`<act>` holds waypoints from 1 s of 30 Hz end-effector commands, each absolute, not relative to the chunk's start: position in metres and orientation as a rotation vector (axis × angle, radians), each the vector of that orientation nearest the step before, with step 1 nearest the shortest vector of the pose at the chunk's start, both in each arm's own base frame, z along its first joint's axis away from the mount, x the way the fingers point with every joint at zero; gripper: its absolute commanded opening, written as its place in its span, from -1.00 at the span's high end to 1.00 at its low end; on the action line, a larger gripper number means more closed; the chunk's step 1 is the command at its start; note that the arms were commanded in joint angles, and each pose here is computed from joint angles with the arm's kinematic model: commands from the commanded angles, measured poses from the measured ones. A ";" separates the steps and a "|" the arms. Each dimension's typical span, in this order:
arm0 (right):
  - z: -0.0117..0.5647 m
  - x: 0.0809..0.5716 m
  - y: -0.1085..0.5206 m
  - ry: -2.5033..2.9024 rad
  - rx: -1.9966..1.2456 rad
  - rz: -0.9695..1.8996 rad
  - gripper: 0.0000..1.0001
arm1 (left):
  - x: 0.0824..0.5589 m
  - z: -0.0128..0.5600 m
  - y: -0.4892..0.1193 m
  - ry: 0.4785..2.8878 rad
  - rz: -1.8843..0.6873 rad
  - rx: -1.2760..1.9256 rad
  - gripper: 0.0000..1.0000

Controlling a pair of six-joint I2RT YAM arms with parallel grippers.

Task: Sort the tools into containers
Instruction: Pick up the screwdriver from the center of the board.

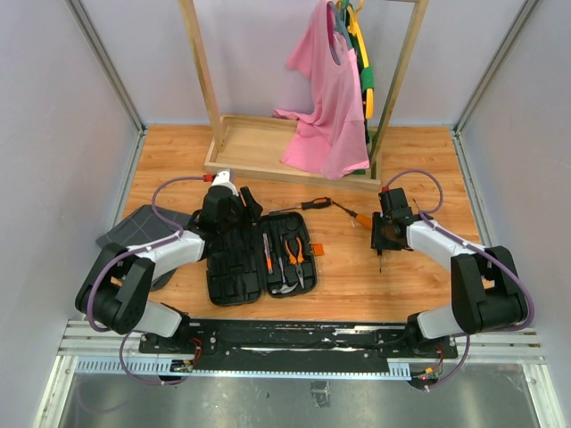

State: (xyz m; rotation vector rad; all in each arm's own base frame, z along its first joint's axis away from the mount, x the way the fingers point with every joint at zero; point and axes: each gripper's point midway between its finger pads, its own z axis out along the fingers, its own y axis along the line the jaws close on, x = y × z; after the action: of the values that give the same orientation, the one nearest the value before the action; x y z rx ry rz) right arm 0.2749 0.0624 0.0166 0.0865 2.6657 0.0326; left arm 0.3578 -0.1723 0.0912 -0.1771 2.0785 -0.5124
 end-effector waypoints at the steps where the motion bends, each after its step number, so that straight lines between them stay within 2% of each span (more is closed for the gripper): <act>1: 0.007 0.265 0.056 2.722 0.141 0.031 0.28 | 0.365 0.099 -0.177 2.059 -0.516 -0.175 -0.25; 8: 0.010 0.266 0.056 2.701 0.137 0.035 0.68 | 0.365 0.101 -0.177 2.056 -0.521 -0.178 -0.25; 12: 0.017 0.266 0.056 2.671 0.141 0.045 0.80 | 0.365 0.099 -0.177 2.059 -0.518 -0.177 -0.25; 21: 0.069 0.269 0.051 2.386 0.261 0.110 0.85 | 0.365 0.101 -0.176 2.053 -0.517 -0.178 -0.25; 30: 0.128 0.267 0.090 2.057 0.217 0.482 0.92 | 0.364 0.108 -0.175 2.037 -0.514 -0.171 -0.26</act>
State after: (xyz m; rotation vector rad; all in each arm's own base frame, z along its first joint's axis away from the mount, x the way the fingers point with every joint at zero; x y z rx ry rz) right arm 0.2631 0.0719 0.1098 0.2176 2.1664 0.3115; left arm 0.3570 -0.1718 0.0879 -0.1778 2.0951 -0.5042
